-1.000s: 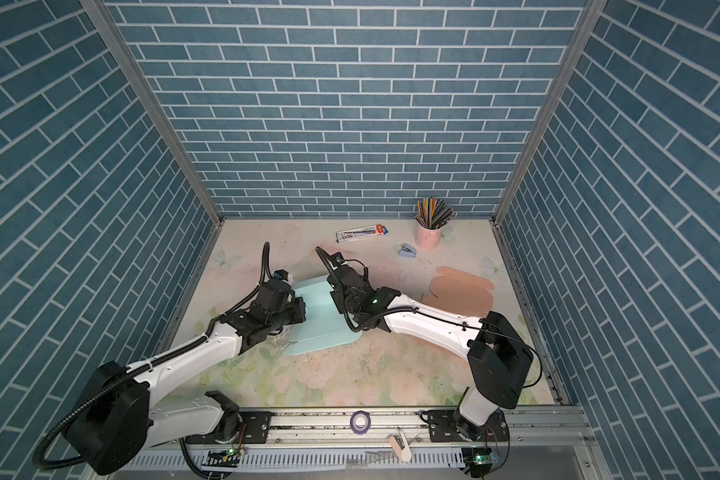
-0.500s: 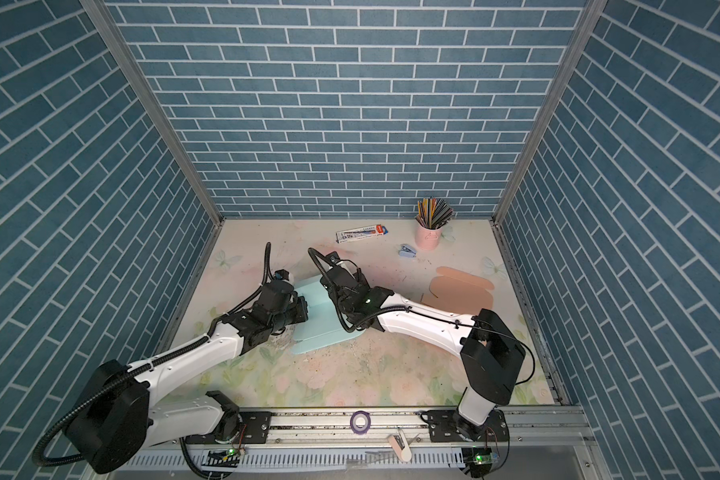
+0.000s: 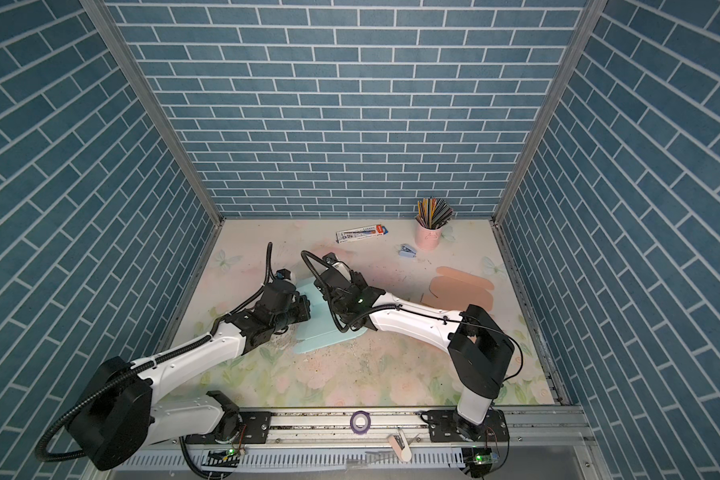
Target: Fold the paper box
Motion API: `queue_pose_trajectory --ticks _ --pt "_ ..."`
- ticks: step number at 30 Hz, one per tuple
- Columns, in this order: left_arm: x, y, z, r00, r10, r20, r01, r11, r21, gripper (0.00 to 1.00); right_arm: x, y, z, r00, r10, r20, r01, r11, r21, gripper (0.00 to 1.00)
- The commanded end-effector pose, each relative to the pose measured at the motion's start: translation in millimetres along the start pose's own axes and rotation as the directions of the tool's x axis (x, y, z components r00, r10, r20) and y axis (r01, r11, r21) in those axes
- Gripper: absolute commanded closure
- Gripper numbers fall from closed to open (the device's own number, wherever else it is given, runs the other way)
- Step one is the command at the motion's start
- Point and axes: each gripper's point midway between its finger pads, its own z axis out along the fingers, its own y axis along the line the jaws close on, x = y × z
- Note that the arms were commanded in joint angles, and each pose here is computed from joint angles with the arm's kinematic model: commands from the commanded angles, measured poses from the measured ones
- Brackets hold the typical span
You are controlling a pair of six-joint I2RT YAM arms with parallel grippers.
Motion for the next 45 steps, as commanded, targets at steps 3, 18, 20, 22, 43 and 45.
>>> queue_pose_trajectory --ticks 3,18,20,22,43,45 --pt "-31.5 -48.9 -18.6 0.994 -0.010 0.108 -0.010 0.982 0.190 0.99 21.5 0.6 9.0 0.992 -0.118 -0.054 0.120 0.992 0.040 0.96" --pt "-35.9 -50.5 -22.7 0.992 -0.026 0.125 0.000 0.980 0.199 0.99 16.2 3.0 3.9 0.973 -0.227 -0.028 0.229 0.962 0.151 0.86" --pt "-35.5 -50.1 -22.3 0.992 -0.028 0.123 0.003 0.980 0.199 0.99 15.9 3.7 4.3 0.973 -0.229 -0.027 0.230 0.961 0.151 0.87" --pt "-35.2 -50.5 -21.8 0.992 -0.030 0.123 0.005 0.980 0.200 0.99 15.9 5.1 4.8 0.973 -0.231 -0.026 0.233 0.961 0.150 0.90" --pt "-41.3 -31.0 -20.4 0.989 -0.003 0.148 -0.014 0.994 0.113 0.99 -11.9 14.1 -53.5 0.987 -0.037 0.160 0.048 0.996 -0.069 0.57" --pt "-43.5 -29.3 -20.7 0.989 0.010 0.150 -0.025 0.995 0.100 0.99 -17.0 10.1 -65.4 0.983 0.003 0.184 0.017 0.994 -0.109 0.55"
